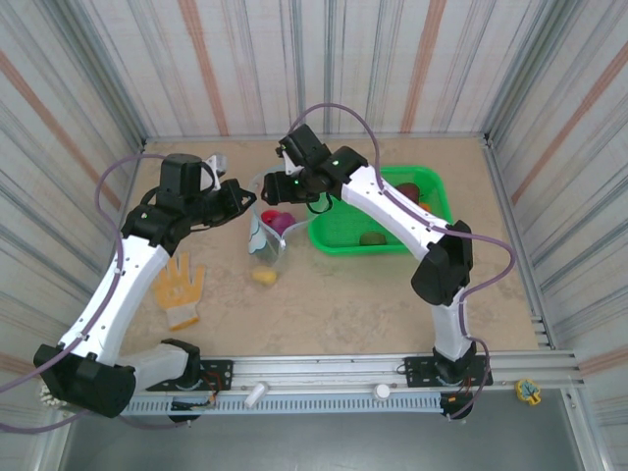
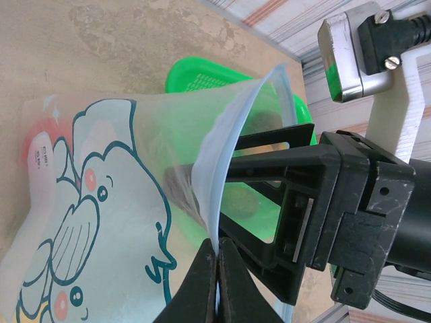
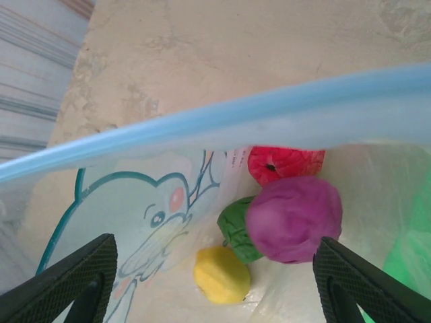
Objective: Place the food in the zip-top bag and seal the zipper
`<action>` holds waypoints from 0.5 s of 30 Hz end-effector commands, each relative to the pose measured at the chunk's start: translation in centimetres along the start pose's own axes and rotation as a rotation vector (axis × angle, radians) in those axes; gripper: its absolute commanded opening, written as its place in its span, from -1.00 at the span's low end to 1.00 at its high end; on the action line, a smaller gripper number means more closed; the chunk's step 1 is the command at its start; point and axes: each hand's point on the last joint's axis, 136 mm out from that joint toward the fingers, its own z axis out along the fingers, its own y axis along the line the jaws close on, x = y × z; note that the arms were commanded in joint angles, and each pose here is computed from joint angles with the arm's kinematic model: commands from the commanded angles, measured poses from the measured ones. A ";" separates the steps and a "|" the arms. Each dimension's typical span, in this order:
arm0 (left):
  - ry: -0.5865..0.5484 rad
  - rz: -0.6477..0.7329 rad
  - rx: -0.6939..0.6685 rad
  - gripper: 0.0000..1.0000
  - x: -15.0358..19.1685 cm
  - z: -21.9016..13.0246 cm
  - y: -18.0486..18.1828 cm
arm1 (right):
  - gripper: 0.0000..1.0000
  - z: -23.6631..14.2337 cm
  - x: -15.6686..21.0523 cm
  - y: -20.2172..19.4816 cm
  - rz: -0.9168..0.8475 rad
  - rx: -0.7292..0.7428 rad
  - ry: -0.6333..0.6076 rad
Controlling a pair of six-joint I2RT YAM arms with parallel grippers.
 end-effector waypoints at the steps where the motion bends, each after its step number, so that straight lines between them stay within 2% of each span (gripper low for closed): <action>1: -0.018 0.001 0.026 -1.00 -0.4 -0.6 -0.5 | 0.40 -2.5 -0.7 1.0 -0.015 -0.011 -0.035; 7: -0.015 0.001 0.023 -1.00 -0.2 -0.5 -0.4 | 0.12 -5.3 -1.7 1.8 -0.023 -0.044 -0.074; 15: -0.012 0.005 0.011 -1.00 -0.2 -0.5 -0.1 | -0.20 -10.9 -2.7 2.1 -0.011 -0.123 -0.127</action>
